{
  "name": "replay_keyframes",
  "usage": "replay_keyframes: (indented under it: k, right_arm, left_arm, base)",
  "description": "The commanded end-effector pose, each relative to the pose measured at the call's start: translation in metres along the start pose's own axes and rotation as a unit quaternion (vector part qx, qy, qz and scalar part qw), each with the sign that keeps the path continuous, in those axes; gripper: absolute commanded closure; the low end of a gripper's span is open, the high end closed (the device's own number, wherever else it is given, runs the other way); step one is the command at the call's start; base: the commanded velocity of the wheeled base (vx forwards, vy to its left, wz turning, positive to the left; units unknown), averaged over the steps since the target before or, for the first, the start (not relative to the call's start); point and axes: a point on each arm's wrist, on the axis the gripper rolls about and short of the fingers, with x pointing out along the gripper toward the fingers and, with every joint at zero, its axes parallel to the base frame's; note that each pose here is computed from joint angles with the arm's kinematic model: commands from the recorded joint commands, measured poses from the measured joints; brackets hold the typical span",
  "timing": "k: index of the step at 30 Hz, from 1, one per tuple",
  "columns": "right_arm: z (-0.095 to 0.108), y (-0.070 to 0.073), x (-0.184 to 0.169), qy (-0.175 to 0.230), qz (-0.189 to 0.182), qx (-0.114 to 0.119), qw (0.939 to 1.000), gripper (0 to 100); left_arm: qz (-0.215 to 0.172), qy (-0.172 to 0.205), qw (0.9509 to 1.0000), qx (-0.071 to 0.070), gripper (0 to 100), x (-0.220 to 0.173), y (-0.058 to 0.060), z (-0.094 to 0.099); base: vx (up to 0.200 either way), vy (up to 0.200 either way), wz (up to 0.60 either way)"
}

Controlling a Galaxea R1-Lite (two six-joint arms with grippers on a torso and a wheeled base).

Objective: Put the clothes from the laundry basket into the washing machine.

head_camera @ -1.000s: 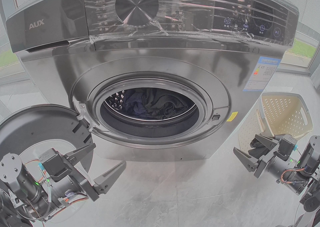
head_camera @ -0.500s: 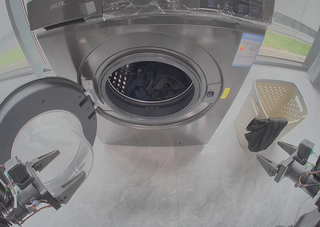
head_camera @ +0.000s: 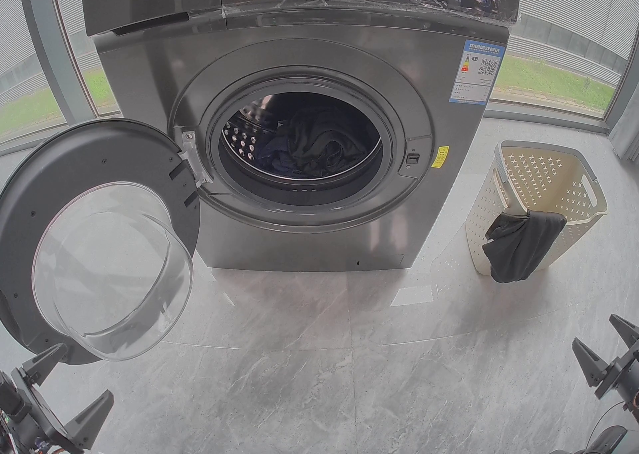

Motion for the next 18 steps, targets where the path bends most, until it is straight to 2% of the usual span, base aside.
replay_keyframes:
  k: [1,6,10,13,15,18]
  right_arm:
    - [-0.016,-0.006,-0.041,-0.073,-0.065,0.011,0.9951,0]
    - [-0.034,-0.006,-0.047,-0.069,-0.069,-0.001,0.9952,0]
    - [-0.045,-0.006,-0.052,-0.060,-0.079,0.001,0.9951,0]
    - [-0.046,-0.006,-0.052,-0.057,-0.083,0.003,0.9949,0]
    - [-0.046,-0.006,-0.052,-0.057,-0.086,0.003,0.9947,0]
    - [-0.047,-0.005,-0.055,-0.069,-0.119,-0.002,0.9905,0]
  left_arm:
    - [0.072,-0.065,0.9953,0.003,0,-0.035,0.000,-0.026]
    - [0.078,-0.057,0.9953,-0.004,0,-0.036,0.000,-0.030]
    - [0.085,-0.056,0.9948,0.004,0,-0.036,0.000,-0.030]
    - [0.118,-0.055,0.9914,0.006,0,-0.035,-0.001,-0.029]
    - [0.140,-0.054,0.9886,0.013,0,-0.035,-0.002,-0.030]
    - [0.192,-0.052,0.9794,0.035,0,-0.036,-0.003,-0.032]
  base:
    - [0.000,-0.200,0.00]
    - [0.000,-0.200,0.00]
    - [0.000,-0.200,0.00]
    - [0.000,-0.200,0.00]
    - [0.000,-0.200,0.00]
    - [0.000,-0.200,0.00]
